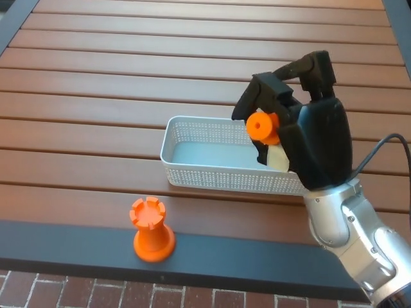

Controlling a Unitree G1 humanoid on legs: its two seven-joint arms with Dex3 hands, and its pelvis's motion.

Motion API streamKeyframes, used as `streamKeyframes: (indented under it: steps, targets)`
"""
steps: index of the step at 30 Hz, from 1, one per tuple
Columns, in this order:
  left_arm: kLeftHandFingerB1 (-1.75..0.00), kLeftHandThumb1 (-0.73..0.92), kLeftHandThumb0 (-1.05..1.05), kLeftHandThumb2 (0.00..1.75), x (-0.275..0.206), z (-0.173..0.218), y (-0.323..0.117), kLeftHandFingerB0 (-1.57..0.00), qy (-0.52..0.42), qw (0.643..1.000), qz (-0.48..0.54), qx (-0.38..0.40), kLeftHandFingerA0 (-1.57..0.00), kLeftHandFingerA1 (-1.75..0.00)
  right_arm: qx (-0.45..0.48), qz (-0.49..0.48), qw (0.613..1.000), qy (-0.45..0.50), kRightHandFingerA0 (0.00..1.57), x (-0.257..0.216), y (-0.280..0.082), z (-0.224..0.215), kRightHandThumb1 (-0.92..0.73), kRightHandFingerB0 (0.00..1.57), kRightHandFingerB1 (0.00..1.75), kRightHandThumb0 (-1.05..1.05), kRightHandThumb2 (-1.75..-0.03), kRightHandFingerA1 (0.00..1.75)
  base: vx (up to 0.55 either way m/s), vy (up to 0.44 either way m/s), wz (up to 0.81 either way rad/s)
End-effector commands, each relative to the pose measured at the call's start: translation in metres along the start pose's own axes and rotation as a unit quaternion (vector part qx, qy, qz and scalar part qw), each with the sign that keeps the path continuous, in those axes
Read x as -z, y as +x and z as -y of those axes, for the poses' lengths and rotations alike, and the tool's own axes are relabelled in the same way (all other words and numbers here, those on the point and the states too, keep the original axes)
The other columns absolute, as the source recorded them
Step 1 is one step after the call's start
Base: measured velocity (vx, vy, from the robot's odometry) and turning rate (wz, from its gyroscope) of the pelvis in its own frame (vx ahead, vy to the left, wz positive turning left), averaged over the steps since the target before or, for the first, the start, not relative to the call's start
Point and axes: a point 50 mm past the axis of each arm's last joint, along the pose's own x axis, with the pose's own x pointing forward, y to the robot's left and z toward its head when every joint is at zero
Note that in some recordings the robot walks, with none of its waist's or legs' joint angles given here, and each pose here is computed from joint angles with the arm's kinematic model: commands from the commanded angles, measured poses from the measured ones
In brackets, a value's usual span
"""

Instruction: Using the right hand to place 3 different shape and weight chess pieces into a small container

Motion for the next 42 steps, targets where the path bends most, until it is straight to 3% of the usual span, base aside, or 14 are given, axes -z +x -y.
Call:
streamKeyframes:
  steps: [1, 9, 11, 17, 18, 19, 22, 25, 26, 30, 31, 35, 42]
  targets:
    - [-1.43, 0.22, -0.11, 1.63, 0.002, 0.001, -0.001, -1.17, -0.013, 1.000, -0.006, -0.003, -1.29, -1.58, -0.057, -0.050, 0.997, 0.023, 0.81, 0.012, 0.003, -0.003, -0.64, 0.67, 1.63, -0.16, -0.95, 1.75, 0.00, 0.000, 0.00]
    - [-1.43, 0.18, -0.14, 1.65, -0.002, -0.001, 0.001, -1.20, 0.002, 1.000, 0.008, 0.001, -1.31, -1.56, -0.124, -0.094, 0.983, 0.097, 0.81, 0.014, 0.001, -0.019, -0.72, 0.71, 1.61, -0.17, -0.91, 1.75, 0.00, 0.000, 0.00]
    - [-1.42, 0.21, -0.08, 1.67, -0.001, 0.000, -0.001, -1.18, -0.002, 1.000, 0.004, -0.002, -1.27, -1.58, -0.119, -0.130, 0.975, 0.133, 0.79, 0.017, 0.000, -0.024, -0.65, 0.69, 1.61, -0.14, -0.98, 1.75, 0.00, 0.000, 0.00]
    - [-1.42, 0.22, -0.13, 1.65, -0.001, -0.001, 0.000, -1.19, 0.011, 1.000, 0.004, -0.004, -1.29, -1.58, -0.105, -0.197, 0.950, 0.219, 0.78, 0.021, 0.001, -0.033, -0.75, 0.68, 1.61, -0.16, -0.90, 1.75, 0.00, 0.000, 0.00]
    - [-1.42, 0.23, -0.15, 1.64, -0.001, -0.001, 0.000, -1.21, 0.013, 1.000, 0.005, -0.003, -1.34, -1.57, -0.107, -0.201, 0.947, 0.226, 0.78, 0.022, 0.001, -0.035, -0.65, 0.69, 1.62, -0.14, -1.04, 1.75, 0.00, 0.000, 0.00]
    - [-1.42, 0.23, -0.15, 1.64, -0.001, -0.001, 0.000, -1.21, 0.019, 1.000, 0.008, 0.000, -1.34, -1.57, -0.110, -0.206, 0.944, 0.235, 0.78, 0.022, 0.002, -0.036, -0.65, 0.69, 1.62, -0.14, -1.04, 1.75, 0.00, 0.000, 0.00]
    - [-1.41, 0.23, -0.13, 1.66, -0.001, -0.001, -0.002, -1.20, 0.018, 1.000, 0.007, -0.003, -1.35, -1.58, -0.104, -0.222, 0.936, 0.252, 0.81, 0.027, 0.003, -0.037, -0.77, 0.70, 1.60, -0.20, -0.86, 1.75, 0.00, 0.000, 0.00]
    - [-1.38, 0.19, -0.07, 1.71, 0.002, -0.002, -0.006, -1.18, 0.015, 1.000, 0.002, 0.000, -1.31, -1.54, -0.103, -0.227, 0.935, 0.253, 0.81, 0.030, 0.000, -0.036, -0.80, 0.70, 1.60, -0.22, -0.81, 1.74, 0.00, 0.000, 0.00]
    - [-1.43, 0.19, -0.12, 1.67, 0.004, -0.003, -0.009, -1.20, 0.010, 1.000, 0.000, 0.001, -1.31, -1.59, -0.103, -0.222, 0.939, 0.242, 0.78, 0.033, -0.002, -0.034, -0.76, 0.70, 1.59, -0.17, -0.88, 1.75, 0.00, 0.000, 0.00]
    - [-1.42, 0.17, -0.14, 1.65, 0.004, -0.005, -0.012, -1.19, 0.016, 1.000, 0.003, 0.006, -1.29, -1.56, -0.104, -0.208, 0.949, 0.214, 0.75, 0.037, 0.000, -0.030, -0.73, 0.69, 1.60, -0.17, -0.90, 1.75, 0.00, 0.000, 0.00]
    - [-1.40, 0.20, -0.15, 1.57, 0.005, -0.006, -0.013, -1.18, 0.014, 1.000, -0.002, 0.004, -1.30, -1.54, -0.101, -0.200, 0.954, 0.200, 0.75, 0.038, 0.001, -0.028, -0.78, 0.69, 1.60, -0.19, -0.84, 1.75, 0.00, 0.000, 0.00]
    - [-1.40, 0.18, -0.14, 1.62, 0.007, -0.008, -0.014, -1.17, 0.027, 1.000, -0.006, 0.000, -1.32, -1.53, -0.092, -0.169, 0.968, 0.159, 0.75, 0.043, 0.004, -0.021, -0.80, 0.68, 1.62, -0.18, -0.81, 1.75, 0.00, 0.000, 0.00]
    - [-1.41, 0.21, -0.16, 1.56, 0.007, -0.008, -0.013, -1.15, 0.025, 1.000, -0.007, 0.006, -1.29, -1.54, -0.098, -0.126, 0.978, 0.131, 0.76, 0.034, 0.019, -0.018, -0.73, 0.68, 1.65, -0.17, -0.92, 1.75, 0.00, 0.000, 0.00]
